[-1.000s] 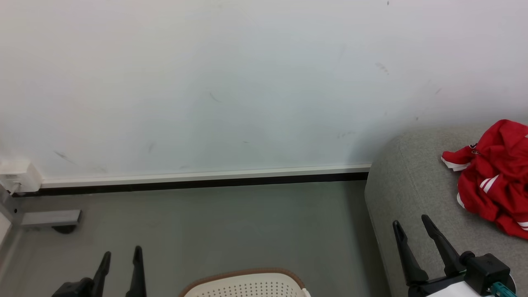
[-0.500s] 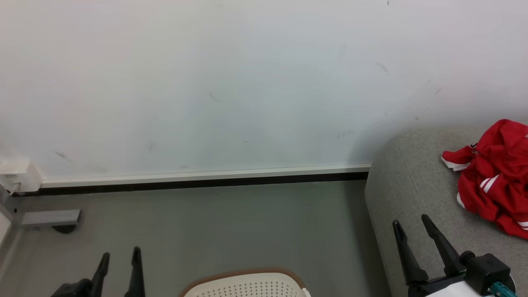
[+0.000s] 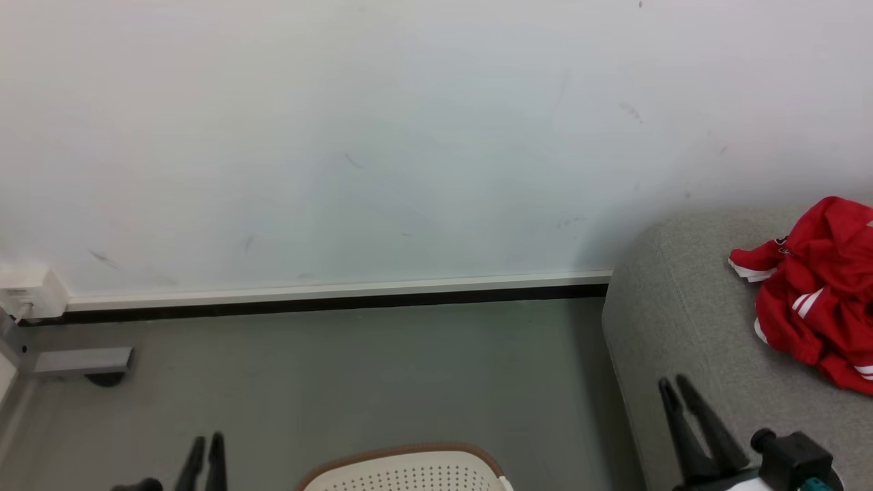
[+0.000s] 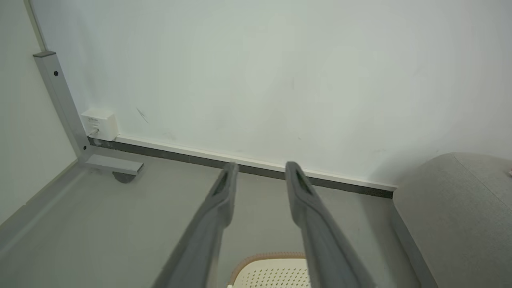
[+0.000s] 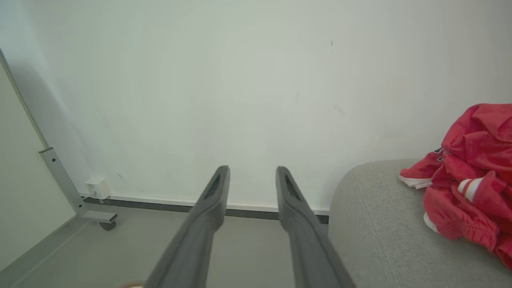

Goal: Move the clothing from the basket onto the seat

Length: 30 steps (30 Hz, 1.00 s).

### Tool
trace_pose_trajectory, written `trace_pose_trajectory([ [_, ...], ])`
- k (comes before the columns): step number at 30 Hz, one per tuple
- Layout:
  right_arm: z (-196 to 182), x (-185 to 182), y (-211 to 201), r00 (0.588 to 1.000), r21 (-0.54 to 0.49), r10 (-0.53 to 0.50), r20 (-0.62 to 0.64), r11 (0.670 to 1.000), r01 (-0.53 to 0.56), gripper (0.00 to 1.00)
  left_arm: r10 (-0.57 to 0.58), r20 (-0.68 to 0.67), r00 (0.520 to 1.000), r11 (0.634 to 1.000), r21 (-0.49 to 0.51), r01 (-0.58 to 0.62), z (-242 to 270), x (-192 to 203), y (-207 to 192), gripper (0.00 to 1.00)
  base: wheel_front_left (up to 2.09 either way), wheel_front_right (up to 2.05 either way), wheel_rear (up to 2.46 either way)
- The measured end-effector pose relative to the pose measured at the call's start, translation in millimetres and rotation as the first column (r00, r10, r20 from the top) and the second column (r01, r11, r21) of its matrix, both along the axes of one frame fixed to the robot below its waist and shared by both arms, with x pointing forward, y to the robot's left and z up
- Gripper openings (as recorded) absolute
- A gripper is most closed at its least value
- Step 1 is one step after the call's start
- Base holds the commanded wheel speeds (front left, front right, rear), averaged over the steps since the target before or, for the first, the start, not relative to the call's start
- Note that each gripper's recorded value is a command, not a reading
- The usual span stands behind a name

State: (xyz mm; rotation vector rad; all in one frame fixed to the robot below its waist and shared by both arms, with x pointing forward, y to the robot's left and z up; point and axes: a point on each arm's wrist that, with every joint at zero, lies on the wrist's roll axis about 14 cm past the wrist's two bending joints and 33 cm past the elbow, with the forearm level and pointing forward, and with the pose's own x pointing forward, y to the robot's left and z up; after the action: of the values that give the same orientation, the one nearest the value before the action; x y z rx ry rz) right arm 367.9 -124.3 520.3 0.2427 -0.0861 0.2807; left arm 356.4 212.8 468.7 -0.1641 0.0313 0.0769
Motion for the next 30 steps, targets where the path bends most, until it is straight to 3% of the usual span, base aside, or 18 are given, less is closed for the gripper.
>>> trace_pose_trajectory([
  [14,-18,-1,-15,0.991,0.182,-0.047,-0.127,0.981,0.070,0.00,0.046,-0.063,0.997,0.974,-0.219,-0.058,-15,-4,3,0.00,0.00,0.00,0.00],
  [30,-20,5,-32,0.975,0.397,-0.074,-0.210,0.905,0.154,0.00,0.067,-0.054,0.996,0.887,-0.455,-0.084,-8,3,3,0.00,0.00,0.00,0.00],
])
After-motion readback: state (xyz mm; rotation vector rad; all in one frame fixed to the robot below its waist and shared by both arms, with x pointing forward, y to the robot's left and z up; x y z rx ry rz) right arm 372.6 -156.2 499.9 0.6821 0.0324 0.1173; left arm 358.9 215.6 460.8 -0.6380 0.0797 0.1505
